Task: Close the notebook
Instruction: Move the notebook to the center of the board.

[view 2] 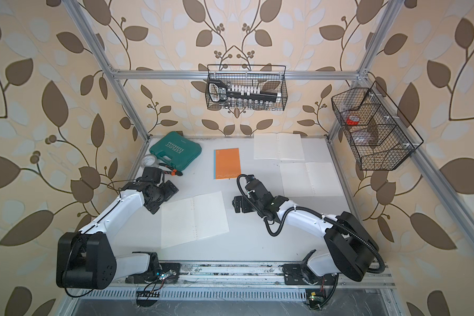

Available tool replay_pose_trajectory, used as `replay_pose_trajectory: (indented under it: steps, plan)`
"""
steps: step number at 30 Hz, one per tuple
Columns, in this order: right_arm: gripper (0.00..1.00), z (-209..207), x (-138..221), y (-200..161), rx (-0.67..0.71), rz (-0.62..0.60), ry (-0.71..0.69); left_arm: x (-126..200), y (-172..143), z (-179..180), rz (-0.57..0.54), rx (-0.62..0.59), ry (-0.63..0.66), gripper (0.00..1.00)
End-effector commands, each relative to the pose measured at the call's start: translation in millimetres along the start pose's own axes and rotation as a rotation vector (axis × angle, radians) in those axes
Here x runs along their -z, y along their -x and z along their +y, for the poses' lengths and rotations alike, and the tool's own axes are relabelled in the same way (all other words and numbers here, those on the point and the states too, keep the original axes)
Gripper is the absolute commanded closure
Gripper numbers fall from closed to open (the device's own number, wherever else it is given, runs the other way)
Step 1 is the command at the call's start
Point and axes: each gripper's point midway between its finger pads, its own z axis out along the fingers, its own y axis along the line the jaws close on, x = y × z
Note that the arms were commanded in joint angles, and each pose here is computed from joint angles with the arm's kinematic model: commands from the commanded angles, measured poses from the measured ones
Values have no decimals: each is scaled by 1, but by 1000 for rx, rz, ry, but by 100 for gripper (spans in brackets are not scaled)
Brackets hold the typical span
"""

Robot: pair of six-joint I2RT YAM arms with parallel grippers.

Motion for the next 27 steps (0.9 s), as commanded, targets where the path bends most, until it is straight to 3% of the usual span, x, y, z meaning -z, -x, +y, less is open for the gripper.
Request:
replay_pose_trajectory:
  steps: [1, 6, 15, 27]
  plan:
    - [0, -1, 5, -1, -15, -14, 16, -7, 2, 31, 13, 99, 82, 1]
    - [1, -5, 10, 0, -21, -24, 17, -24, 3, 33, 32, 156, 43, 1]
    - [1, -11, 14, 9, -36, -42, 19, -49, -26, 30, 134, 187, -17, 1]
    - [2, -14, 0, 4, -49, -9, 12, -52, -79, -19, 231, 60, -133, 1]
